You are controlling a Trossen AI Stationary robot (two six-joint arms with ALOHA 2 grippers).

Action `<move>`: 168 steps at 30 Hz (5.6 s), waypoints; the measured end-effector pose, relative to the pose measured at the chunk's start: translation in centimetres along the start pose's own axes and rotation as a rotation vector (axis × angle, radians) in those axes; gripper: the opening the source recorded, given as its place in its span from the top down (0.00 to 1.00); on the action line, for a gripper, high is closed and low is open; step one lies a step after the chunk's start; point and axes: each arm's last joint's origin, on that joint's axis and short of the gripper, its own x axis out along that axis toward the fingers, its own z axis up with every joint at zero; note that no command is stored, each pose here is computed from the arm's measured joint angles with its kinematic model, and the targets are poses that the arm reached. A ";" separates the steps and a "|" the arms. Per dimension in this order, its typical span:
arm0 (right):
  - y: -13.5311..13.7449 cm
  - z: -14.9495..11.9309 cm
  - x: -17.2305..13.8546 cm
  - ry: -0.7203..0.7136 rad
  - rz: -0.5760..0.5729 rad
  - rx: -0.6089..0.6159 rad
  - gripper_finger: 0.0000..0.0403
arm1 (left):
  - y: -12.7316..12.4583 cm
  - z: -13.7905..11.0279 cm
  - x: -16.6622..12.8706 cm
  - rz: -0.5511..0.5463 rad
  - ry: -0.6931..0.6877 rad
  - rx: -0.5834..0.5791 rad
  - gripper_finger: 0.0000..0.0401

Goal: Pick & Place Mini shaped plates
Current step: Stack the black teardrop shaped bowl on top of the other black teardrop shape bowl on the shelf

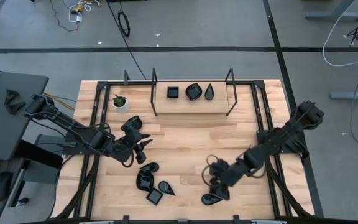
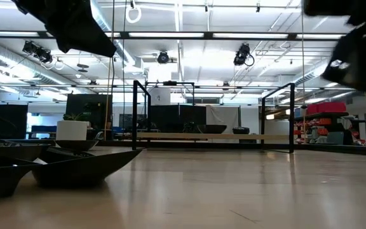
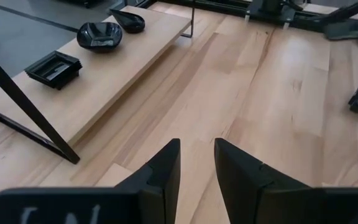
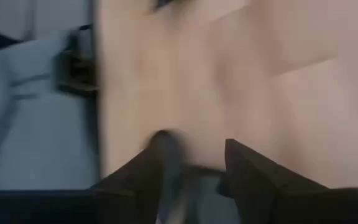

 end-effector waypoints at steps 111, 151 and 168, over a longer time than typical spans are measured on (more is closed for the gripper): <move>0.6 -4.8 7.3 -0.102 -0.073 0.247 0.76 | 0.0 0.0 0.0 0.005 0.001 0.026 0.74; -14.5 18.6 -10.4 -0.421 -0.938 0.078 1.00 | 0.1 0.0 0.0 0.018 -0.009 0.023 0.74; -28.8 16.9 -13.6 -0.332 -1.013 0.256 0.98 | 0.5 0.2 0.4 0.042 -0.011 -0.004 0.74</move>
